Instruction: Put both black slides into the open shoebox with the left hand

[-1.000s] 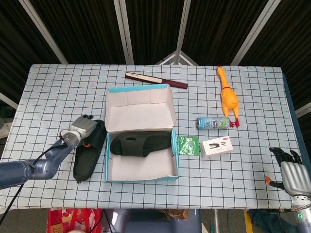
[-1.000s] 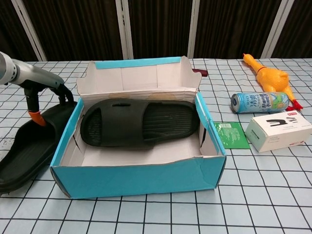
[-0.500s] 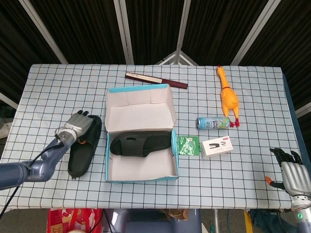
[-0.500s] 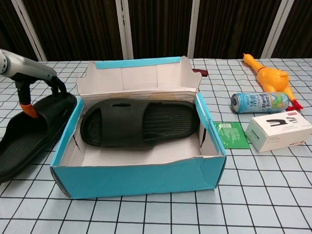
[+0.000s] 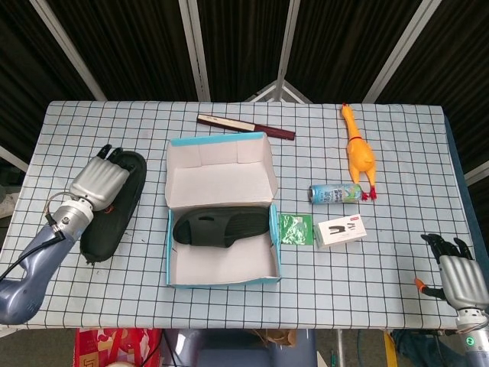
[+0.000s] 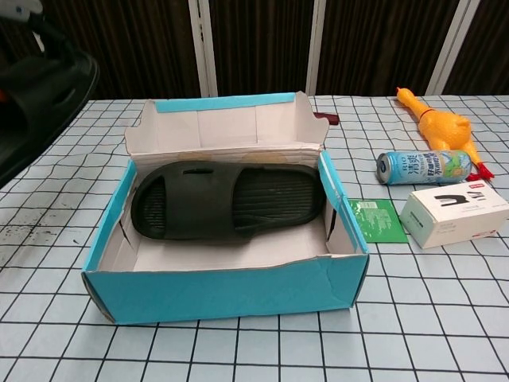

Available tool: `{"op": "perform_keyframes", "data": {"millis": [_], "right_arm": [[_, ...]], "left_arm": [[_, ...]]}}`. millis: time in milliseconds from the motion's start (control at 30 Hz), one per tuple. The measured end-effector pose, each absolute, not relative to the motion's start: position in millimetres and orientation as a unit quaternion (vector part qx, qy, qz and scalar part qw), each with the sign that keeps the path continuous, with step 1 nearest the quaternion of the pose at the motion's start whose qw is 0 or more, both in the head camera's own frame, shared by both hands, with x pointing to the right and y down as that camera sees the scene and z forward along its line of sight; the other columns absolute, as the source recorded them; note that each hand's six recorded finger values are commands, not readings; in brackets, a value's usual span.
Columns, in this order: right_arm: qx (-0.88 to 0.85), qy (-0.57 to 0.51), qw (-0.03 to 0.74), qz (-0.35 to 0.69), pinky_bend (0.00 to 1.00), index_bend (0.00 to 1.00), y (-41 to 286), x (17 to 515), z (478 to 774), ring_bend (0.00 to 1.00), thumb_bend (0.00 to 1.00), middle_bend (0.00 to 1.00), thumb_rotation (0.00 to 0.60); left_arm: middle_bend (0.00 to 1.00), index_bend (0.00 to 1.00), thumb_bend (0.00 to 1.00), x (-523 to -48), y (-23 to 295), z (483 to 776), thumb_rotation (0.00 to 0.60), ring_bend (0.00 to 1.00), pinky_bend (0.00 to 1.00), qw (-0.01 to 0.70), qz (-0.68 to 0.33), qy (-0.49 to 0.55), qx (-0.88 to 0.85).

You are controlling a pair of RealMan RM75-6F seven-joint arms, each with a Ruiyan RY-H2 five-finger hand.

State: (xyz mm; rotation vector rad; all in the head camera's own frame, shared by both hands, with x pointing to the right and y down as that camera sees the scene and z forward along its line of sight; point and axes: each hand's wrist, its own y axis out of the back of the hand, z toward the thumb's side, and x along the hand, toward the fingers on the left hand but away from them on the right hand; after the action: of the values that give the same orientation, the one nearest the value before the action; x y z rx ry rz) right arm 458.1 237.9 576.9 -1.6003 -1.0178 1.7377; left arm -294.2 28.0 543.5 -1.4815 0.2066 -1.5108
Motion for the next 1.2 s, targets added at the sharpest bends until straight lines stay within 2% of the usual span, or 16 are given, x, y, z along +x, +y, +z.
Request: {"op": "perform_keyframes", "data": {"millis": [133,233,433,633,933,1200], "right_arm": [[-0.598,-0.383,0.281,0.646,0.08,0.18,237.9,459.0,575.5,0.2,0.23,0.16,0.6],[-0.599,-0.384,0.279,0.645,0.08,0.18,237.8,460.1,575.0,0.2,0.23,0.16,0.6],[-0.599,-0.387,0.279,0.643,0.08,0.18,237.5,462.0,573.8,0.2,0.23,0.16,0.6],[-0.6,-0.389,0.279,0.641,0.08,0.18,237.9,462.1,572.5,0.2,0.23,0.16,0.6],[-0.599,-0.394,0.279,0.639,0.08,0.18,237.3,464.6,570.5,0.2,0.23,0.16,0.6],[-0.601,-0.395,0.28,0.636,0.08,0.18,237.8,463.8,569.1,0.2,0.23,0.16,0.6]], "left_arm": [[0.54,0.63,0.65,-262.8,28.7,507.1,0.6,0.05,0.01,0.578,-0.567,0.087,-0.581],[0.54,0.63,0.65,-240.3,36.8,491.2,0.6,0.05,0.01,0.64,-0.53,0.067,-0.553],[0.54,0.6,0.63,-199.3,61.5,471.5,0.6,0.05,0.01,0.754,-0.456,0.018,-0.472],[0.54,0.6,0.62,-159.5,98.0,465.9,0.6,0.05,0.02,0.837,-0.374,-0.027,-0.399],[0.54,0.59,0.62,-120.0,150.4,484.5,0.6,0.05,0.02,0.858,-0.309,-0.059,-0.407],[0.55,0.6,0.62,-111.6,169.8,508.4,0.6,0.05,0.02,0.85,-0.312,-0.091,-0.415]]}}
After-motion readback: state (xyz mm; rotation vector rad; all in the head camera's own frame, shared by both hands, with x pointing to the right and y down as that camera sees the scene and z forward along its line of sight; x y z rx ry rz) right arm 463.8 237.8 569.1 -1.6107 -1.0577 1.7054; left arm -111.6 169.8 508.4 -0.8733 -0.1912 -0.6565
